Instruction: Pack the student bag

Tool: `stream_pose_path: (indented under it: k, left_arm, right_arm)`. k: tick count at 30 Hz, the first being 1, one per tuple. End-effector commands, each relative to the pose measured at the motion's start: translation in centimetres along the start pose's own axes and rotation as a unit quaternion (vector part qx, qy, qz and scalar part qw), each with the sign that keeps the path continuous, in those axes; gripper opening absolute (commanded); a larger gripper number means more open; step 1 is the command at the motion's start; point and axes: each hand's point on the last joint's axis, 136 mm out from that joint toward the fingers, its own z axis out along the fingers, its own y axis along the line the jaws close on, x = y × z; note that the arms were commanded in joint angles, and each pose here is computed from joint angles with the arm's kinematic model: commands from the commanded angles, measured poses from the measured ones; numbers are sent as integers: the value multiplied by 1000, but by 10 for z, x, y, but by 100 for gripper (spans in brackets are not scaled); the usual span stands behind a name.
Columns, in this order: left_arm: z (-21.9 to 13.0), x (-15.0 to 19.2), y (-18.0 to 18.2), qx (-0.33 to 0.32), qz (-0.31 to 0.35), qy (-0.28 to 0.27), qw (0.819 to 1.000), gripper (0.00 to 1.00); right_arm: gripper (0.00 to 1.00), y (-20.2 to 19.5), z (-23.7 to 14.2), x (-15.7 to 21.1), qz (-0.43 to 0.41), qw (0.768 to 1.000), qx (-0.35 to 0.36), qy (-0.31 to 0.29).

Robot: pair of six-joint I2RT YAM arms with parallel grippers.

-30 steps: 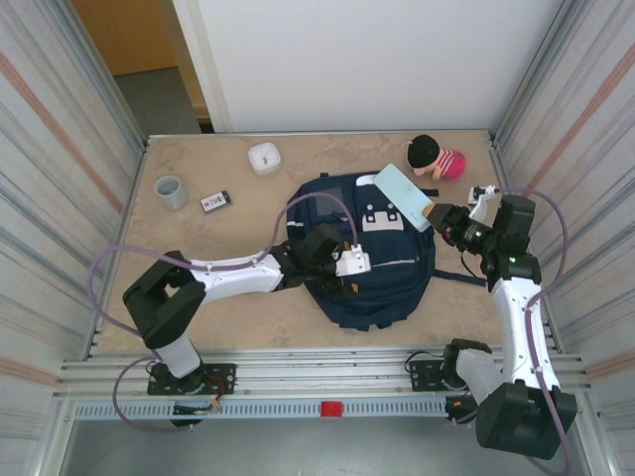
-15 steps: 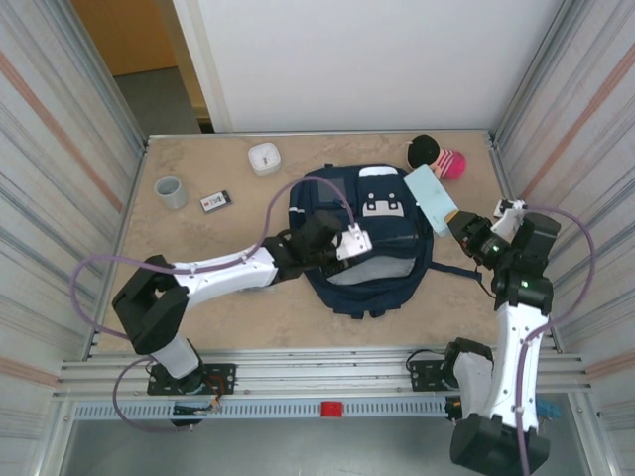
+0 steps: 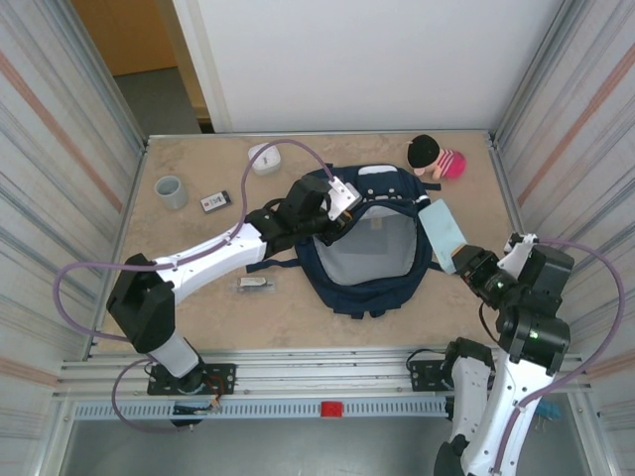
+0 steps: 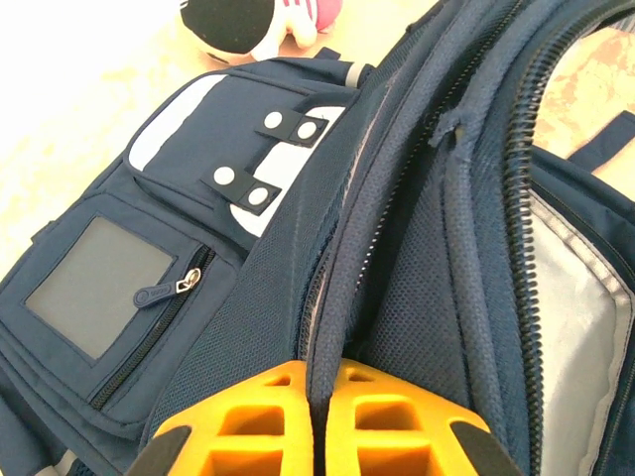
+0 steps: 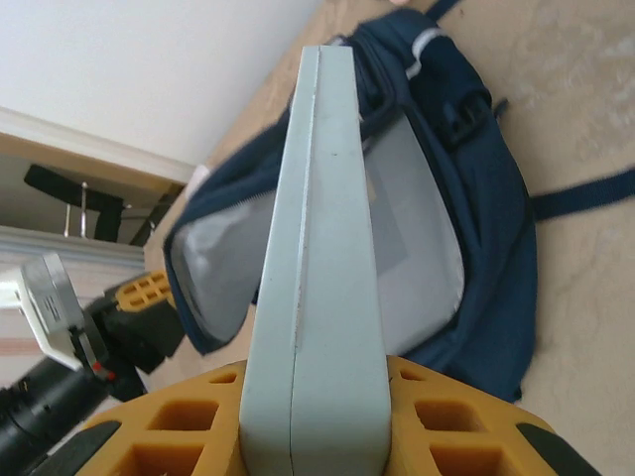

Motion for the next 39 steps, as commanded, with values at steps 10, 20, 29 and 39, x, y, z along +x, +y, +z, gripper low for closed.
stream_pose_path:
  k: [10, 20, 29, 39]
  left_arm:
    - [-5, -50, 12, -13, -37, -66, 997, 0]
    - [-14, -69, 7, 8, -48, -90, 995, 0]
    - [-29, -84, 1, 32, -79, -116, 990, 0]
    - [-42, -97, -7, 63, -103, -143, 982, 0]
  right_arm:
    - [19, 9, 24, 58, 92, 977, -125, 149]
    - [19, 11, 68, 66, 85, 974, -137, 158]
    - [17, 28, 132, 67, 109, 978, -152, 91]
    - [17, 52, 167, 69, 121, 973, -195, 13]
